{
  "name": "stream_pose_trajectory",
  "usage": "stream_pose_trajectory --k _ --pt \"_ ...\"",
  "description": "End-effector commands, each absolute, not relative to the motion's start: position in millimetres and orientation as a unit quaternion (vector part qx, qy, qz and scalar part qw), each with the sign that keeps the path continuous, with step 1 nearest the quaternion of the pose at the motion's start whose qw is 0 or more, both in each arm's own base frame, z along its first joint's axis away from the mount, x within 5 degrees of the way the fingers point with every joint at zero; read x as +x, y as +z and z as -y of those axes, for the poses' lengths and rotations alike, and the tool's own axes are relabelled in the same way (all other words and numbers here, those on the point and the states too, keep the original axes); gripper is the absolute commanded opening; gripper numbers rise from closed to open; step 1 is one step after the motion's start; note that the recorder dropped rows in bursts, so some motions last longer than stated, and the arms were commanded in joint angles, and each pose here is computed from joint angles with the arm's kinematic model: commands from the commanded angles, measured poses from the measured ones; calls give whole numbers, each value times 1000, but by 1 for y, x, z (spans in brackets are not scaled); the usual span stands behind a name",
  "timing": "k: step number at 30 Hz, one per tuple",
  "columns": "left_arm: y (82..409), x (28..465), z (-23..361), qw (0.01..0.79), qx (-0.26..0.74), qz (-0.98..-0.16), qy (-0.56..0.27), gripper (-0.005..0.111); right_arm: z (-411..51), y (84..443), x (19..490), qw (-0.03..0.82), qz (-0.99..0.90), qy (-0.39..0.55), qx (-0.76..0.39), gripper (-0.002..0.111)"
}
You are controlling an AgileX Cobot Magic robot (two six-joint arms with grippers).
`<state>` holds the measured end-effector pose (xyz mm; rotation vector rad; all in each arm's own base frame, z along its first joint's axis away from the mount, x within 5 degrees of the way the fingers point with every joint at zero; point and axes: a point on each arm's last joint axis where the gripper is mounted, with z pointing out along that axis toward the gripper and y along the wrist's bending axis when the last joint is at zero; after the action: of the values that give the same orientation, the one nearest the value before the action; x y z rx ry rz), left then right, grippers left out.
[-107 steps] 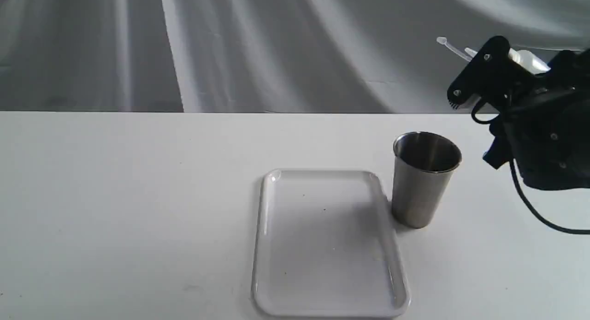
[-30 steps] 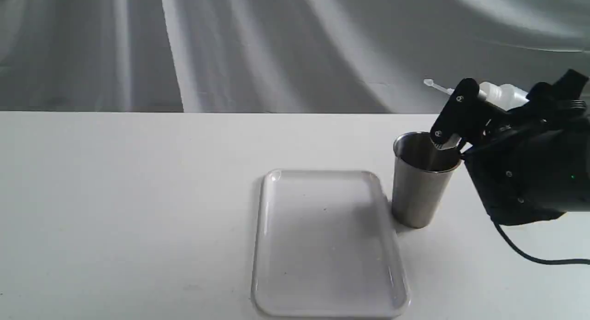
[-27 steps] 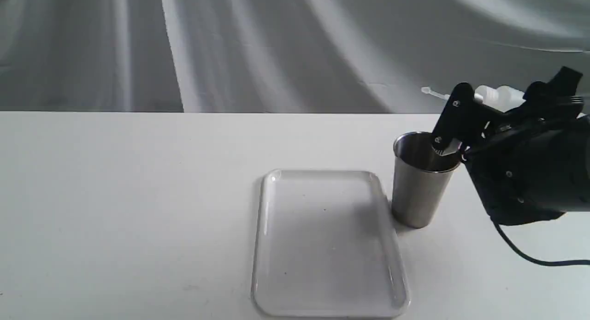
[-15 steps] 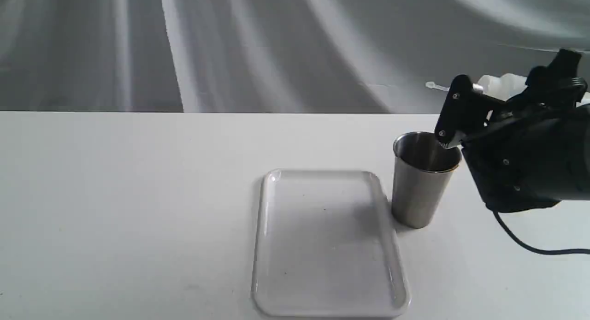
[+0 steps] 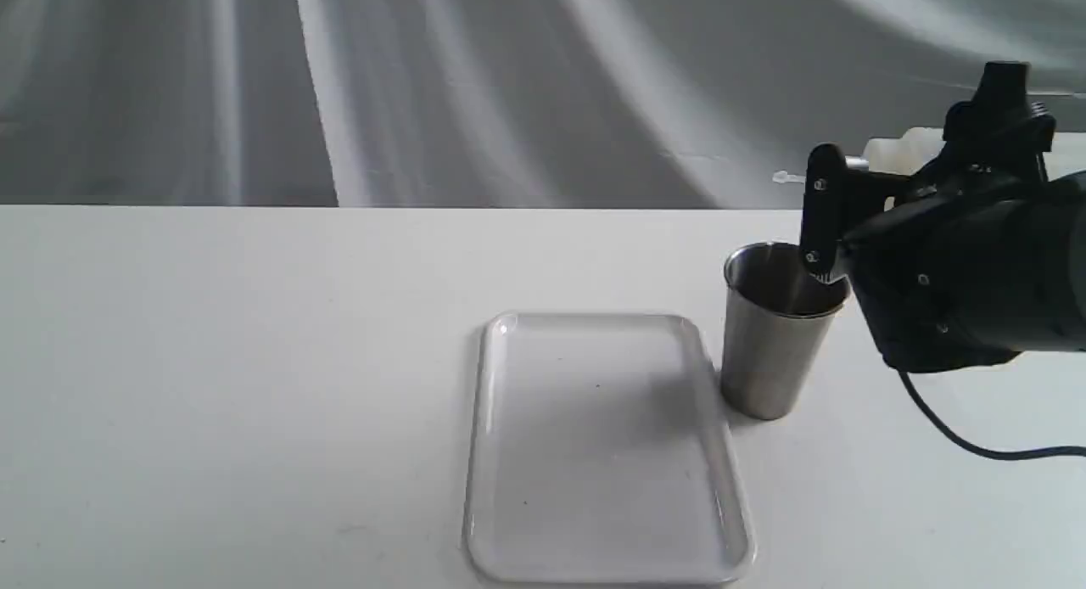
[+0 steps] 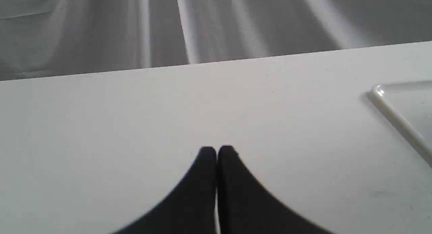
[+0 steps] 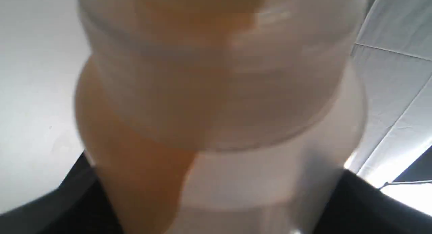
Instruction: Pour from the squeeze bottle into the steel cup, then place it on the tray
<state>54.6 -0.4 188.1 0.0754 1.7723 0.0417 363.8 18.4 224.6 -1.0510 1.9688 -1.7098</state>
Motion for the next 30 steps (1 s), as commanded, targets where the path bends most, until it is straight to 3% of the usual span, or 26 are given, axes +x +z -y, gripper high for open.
stream_pose_trajectory --k 1,30 --pt "187 55 0 634 32 -773 18 0 -19 235 364 149 -662 -627 -382 17" --pt "187 55 0 634 30 -773 17 0 -22 235 363 102 -628 -637 -435 17"
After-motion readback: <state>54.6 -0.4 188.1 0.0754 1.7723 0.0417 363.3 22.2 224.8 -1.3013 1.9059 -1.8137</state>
